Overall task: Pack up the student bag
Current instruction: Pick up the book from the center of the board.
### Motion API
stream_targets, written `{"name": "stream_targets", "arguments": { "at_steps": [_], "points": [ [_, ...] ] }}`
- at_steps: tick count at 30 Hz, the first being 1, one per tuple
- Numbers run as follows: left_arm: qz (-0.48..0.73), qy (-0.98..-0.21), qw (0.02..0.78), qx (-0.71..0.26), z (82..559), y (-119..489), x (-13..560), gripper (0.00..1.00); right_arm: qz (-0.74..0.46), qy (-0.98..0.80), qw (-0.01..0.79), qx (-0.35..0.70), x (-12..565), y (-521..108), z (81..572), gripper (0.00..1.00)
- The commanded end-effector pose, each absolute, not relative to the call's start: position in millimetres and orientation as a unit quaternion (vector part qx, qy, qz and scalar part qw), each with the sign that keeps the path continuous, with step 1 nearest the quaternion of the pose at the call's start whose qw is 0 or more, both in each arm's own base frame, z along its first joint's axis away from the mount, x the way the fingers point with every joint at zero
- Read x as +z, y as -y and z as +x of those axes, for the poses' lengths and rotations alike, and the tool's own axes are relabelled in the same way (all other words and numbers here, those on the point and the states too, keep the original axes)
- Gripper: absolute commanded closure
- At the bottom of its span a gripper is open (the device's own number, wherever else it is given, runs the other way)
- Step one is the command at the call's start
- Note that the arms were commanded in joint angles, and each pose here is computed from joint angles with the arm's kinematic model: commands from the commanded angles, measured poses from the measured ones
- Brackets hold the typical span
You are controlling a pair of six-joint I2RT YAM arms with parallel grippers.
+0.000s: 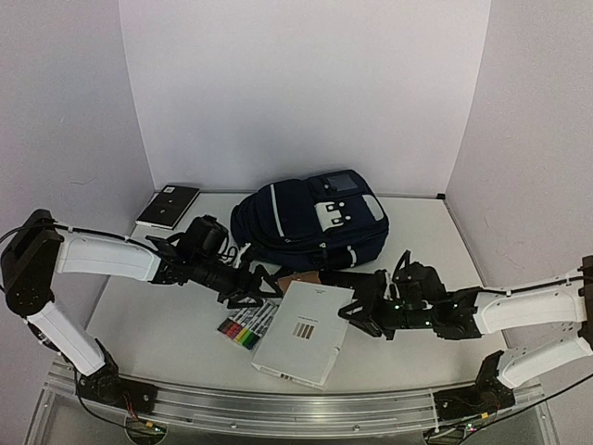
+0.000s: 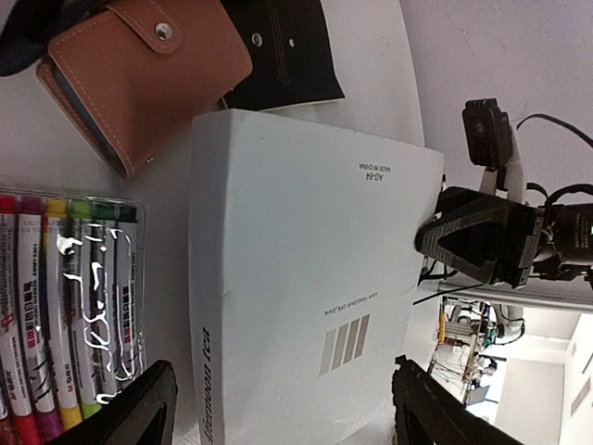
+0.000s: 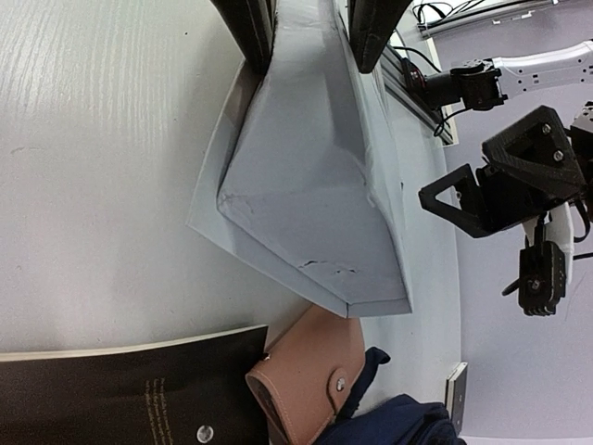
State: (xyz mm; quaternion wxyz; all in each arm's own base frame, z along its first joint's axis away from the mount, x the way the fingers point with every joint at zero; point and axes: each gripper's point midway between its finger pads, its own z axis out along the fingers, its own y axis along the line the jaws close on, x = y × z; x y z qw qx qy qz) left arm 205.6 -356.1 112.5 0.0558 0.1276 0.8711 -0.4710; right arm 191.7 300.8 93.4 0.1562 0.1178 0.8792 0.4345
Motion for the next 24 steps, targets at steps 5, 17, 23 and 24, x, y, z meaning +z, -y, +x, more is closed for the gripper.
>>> {"name": "stream_targets", "arguments": {
  "at_steps": [5,17,23,24],
  "points": [
    [0.117,-0.833,0.154,-0.518,231.4,328.6,175.6,0.09,0.089,-0.831,0.23,0.498,166.6,-312.6,207.5,1.0],
    [0.188,-0.782,0.115,-0.584,209.1,344.8,201.5,0.07,0.033,-0.768,0.294,0.568,253.0,-321.5,208.5,1.0],
    [0.236,-0.732,0.094,-0.632,189.2,348.5,226.5,0.1,0.019,-0.746,0.293,0.598,265.9,-329.5,206.0,1.0],
    [0.24,-0.724,0.093,-0.64,187.3,348.7,230.2,0.13,0.018,-0.744,0.293,0.6,266.5,-330.7,206.0,1.0]
  ]
}}
